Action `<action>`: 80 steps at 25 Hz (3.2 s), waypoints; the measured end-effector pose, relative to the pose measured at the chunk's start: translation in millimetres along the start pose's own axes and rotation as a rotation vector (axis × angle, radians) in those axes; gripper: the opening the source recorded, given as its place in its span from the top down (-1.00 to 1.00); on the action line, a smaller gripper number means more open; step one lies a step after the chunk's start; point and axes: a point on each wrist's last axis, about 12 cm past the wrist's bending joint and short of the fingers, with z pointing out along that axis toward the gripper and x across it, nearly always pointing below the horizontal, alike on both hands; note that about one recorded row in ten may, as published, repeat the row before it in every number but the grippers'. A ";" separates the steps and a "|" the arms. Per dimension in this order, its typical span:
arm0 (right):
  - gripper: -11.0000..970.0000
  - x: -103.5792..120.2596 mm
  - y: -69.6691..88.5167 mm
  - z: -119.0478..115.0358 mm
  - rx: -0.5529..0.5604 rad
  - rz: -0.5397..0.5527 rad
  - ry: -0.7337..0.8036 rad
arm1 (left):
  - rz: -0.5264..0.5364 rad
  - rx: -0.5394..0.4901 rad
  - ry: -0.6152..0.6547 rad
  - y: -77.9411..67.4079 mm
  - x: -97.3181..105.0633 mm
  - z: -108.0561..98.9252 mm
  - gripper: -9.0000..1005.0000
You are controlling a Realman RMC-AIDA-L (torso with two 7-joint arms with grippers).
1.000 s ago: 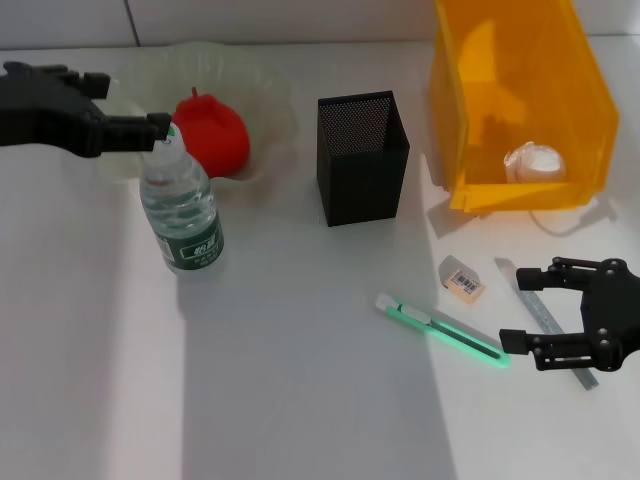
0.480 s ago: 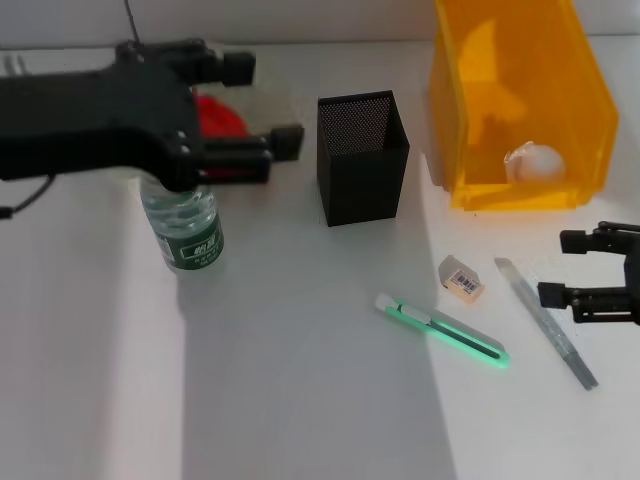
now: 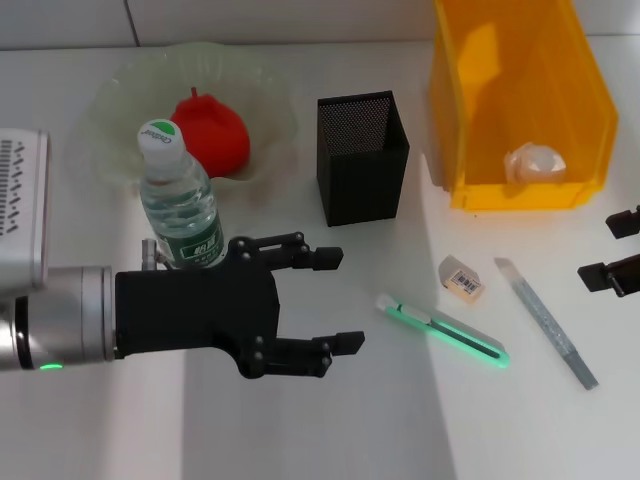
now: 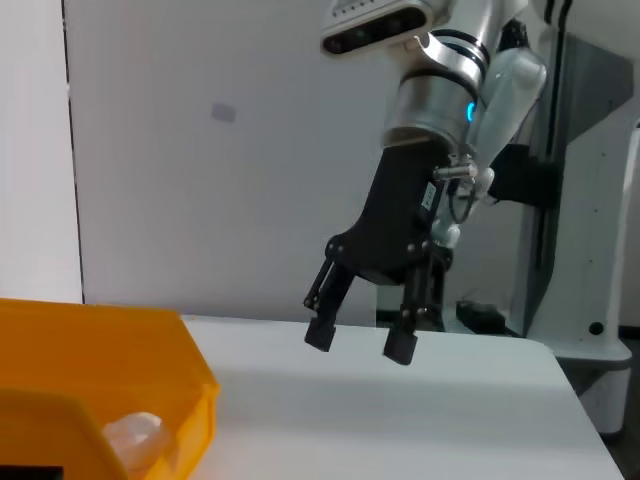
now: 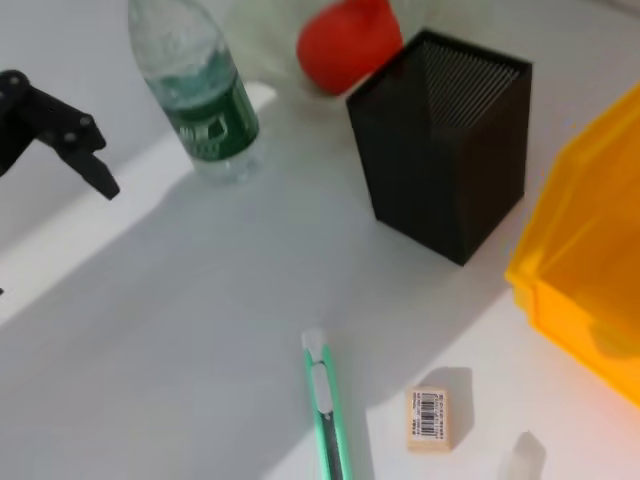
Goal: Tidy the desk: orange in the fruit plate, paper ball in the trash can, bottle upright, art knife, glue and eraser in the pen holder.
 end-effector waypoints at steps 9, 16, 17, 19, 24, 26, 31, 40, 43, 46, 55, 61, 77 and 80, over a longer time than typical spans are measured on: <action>-0.67 -56.9 24.7 50.2 0.020 -0.198 0.232 | 0.026 -0.001 -0.064 -13.4 42.7 -3.3 -0.61; -0.67 -70.2 43.6 89.3 0.041 -0.296 0.290 | 0.028 0.000 -0.063 -14.2 44.3 -3.7 -0.61; -0.67 -72.0 45.5 91.8 0.033 -0.299 0.284 | 0.027 0.001 -0.063 -14.1 44.3 -3.4 -0.61; -0.67 -74.7 48.5 96.1 0.015 -0.298 0.271 | 0.023 0.002 -0.063 -13.9 44.7 -3.0 -0.61; -0.67 -81.6 51.0 103.9 0.003 -0.270 0.264 | 0.022 0.005 -0.065 -12.3 43.6 -1.9 -0.61; -0.67 -85.3 52.3 107.2 -0.004 -0.258 0.271 | 0.021 0.004 -0.065 -12.0 43.5 -2.0 -0.61; -0.66 -92.7 53.3 110.0 -0.001 -0.227 0.270 | 0.014 -0.003 -0.070 -11.1 43.2 -3.0 -0.61; -0.66 -96.5 55.1 109.0 -0.009 -0.234 0.284 | -0.043 -0.002 -0.073 -6.2 35.8 -3.9 -0.61; -0.66 -98.0 55.3 111.2 -0.016 -0.229 0.295 | -0.043 0.003 -0.073 -4.8 34.5 -2.9 -0.61; -0.66 -98.8 54.3 117.7 -0.040 -0.206 0.336 | -0.042 0.006 -0.072 -4.0 34.0 -1.9 -0.60; -0.65 -98.8 52.9 132.6 -0.050 -0.151 0.389 | -0.022 0.015 -0.070 1.4 28.6 1.4 -0.60; -0.65 -98.4 58.8 141.3 -0.030 -0.185 0.411 | -0.019 0.030 -0.018 0.9 34.3 4.2 -0.60; -0.64 -106.8 70.6 159.7 0.011 -0.267 0.441 | -0.046 0.020 0.061 -0.1 46.7 3.2 -0.60; -0.64 -107.0 72.3 163.7 0.017 -0.278 0.448 | -0.045 0.022 0.062 0.2 46.4 4.3 -0.60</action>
